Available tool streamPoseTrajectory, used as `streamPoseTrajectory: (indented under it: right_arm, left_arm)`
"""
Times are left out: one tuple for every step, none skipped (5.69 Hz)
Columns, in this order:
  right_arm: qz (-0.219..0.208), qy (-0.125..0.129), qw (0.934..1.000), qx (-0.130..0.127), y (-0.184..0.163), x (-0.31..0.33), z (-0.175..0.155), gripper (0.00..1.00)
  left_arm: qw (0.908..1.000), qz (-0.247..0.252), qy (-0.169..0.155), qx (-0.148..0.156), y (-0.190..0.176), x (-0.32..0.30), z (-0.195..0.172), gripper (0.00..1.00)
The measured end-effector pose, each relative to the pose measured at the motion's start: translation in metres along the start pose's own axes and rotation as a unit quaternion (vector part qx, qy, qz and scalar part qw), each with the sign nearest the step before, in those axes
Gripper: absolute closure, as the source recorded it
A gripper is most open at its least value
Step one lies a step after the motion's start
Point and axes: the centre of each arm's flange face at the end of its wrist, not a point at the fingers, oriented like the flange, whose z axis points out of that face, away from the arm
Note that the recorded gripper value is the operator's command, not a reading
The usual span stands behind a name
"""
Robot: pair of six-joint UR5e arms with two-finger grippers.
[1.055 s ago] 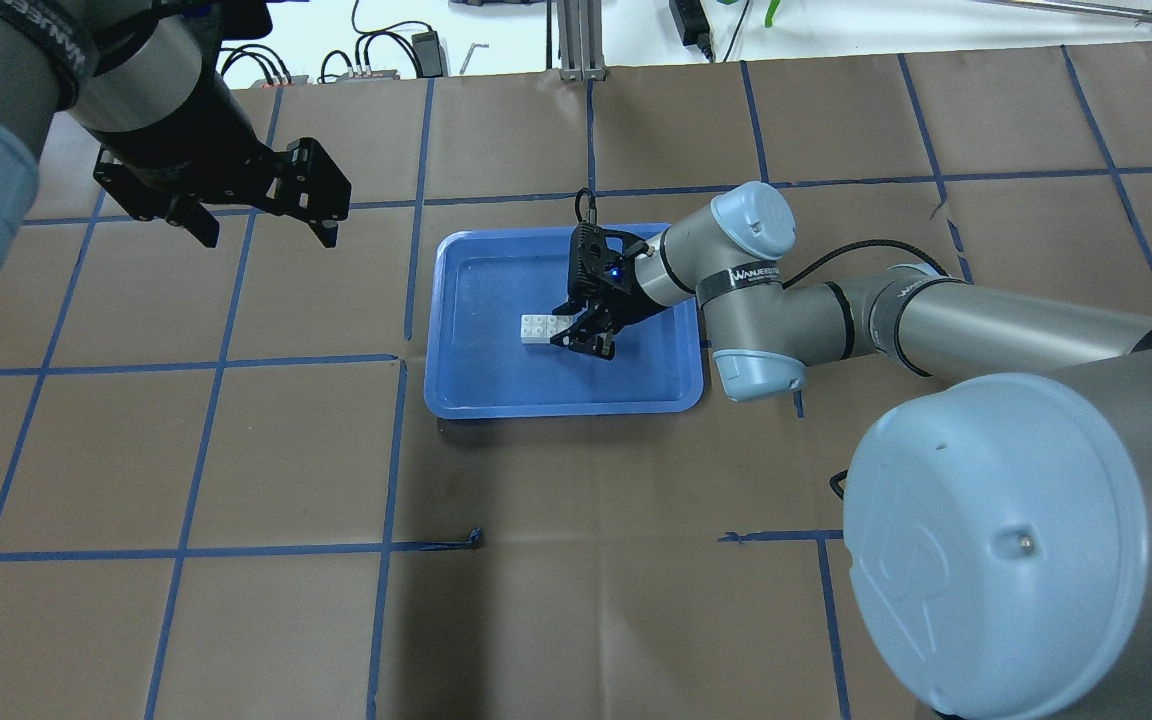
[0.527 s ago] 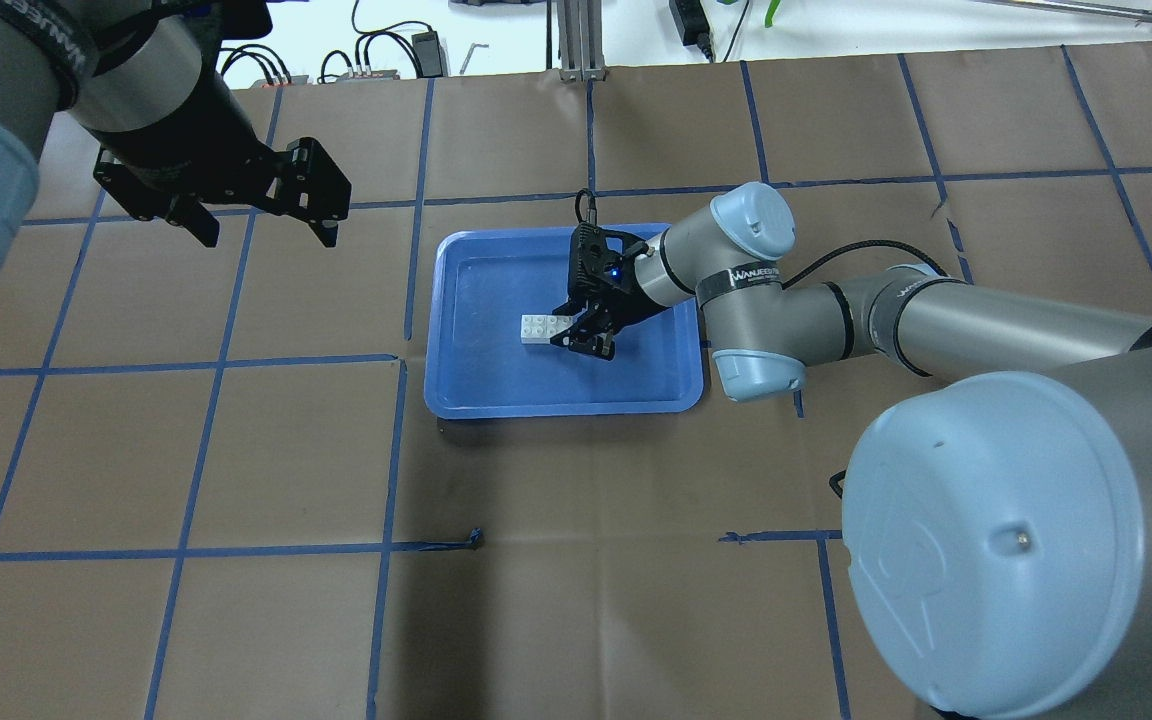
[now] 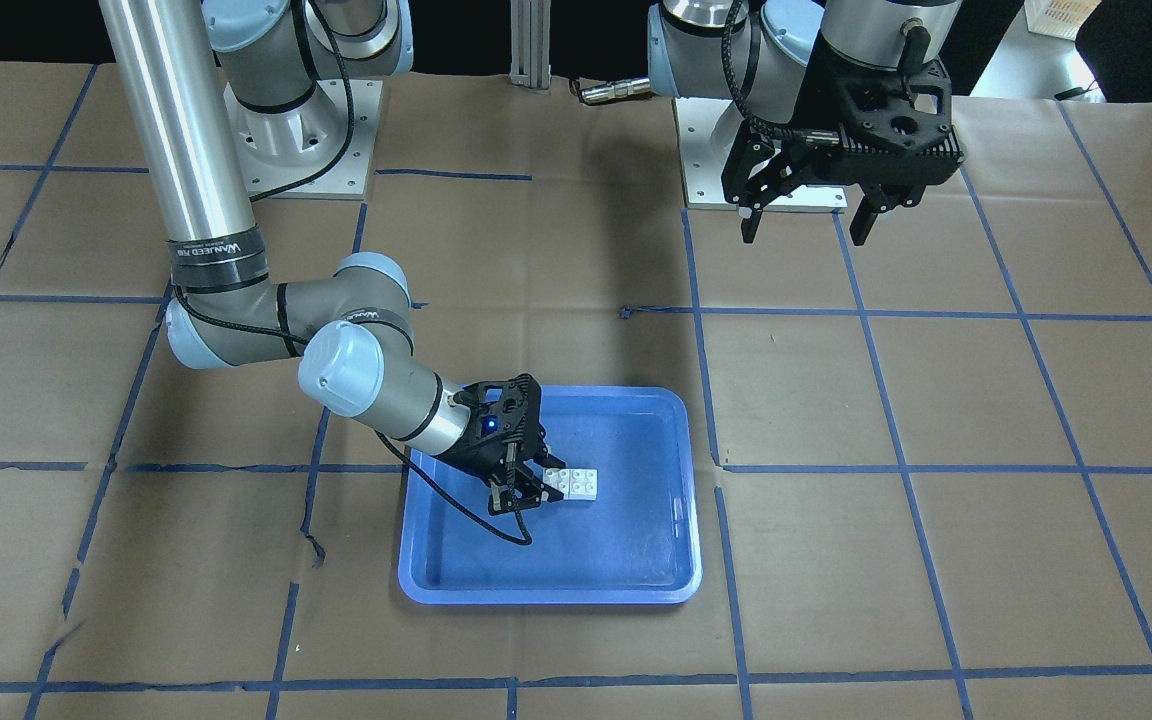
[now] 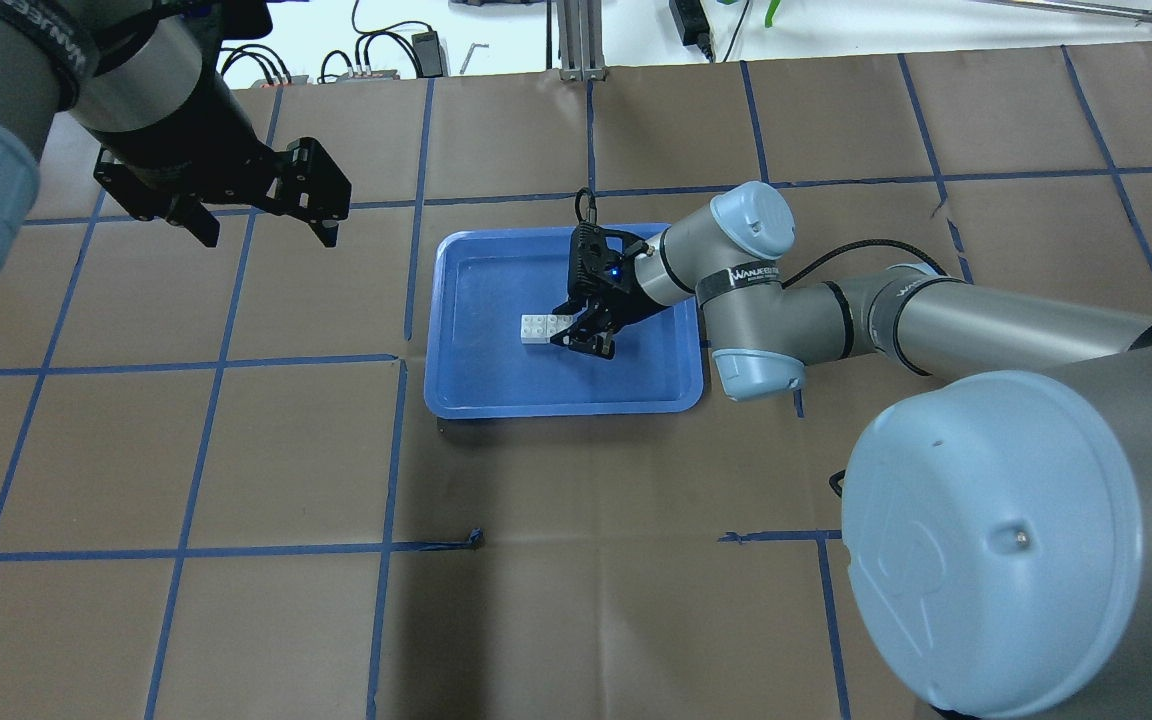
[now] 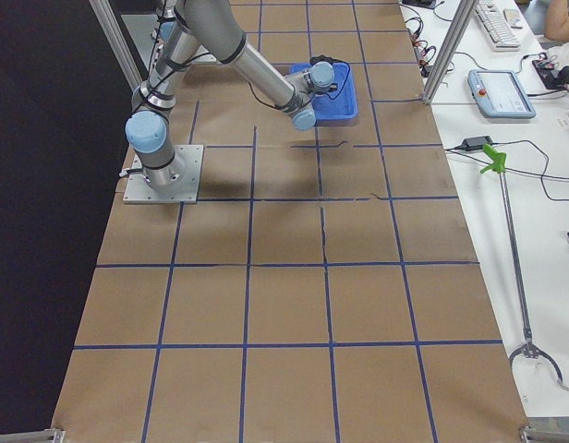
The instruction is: Assemble white blocks and place on blue tray
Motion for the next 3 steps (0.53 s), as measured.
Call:
streamPoseTrajectory:
  right_arm:
    - [0.005, 0.0, 1.0, 0.0, -0.0004, 0.0001, 0.0, 0.54]
    - [0.008, 0.0, 1.0, 0.001, -0.0004, 0.0002, 0.0002, 0.53]
    - [0.009, 0.0, 1.0, 0.001, -0.0004, 0.0003, 0.0003, 0.52]
  left_arm:
    - [1.0, 0.0, 0.0, 0.0, 0.0, 0.0, 0.0001, 0.01]
    - [1.0, 0.0, 0.0, 0.0, 0.0001, 0.0, 0.0003, 0.01]
    - [1.0, 0.0, 0.0, 0.0, 0.0001, 0.0, 0.0003, 0.01]
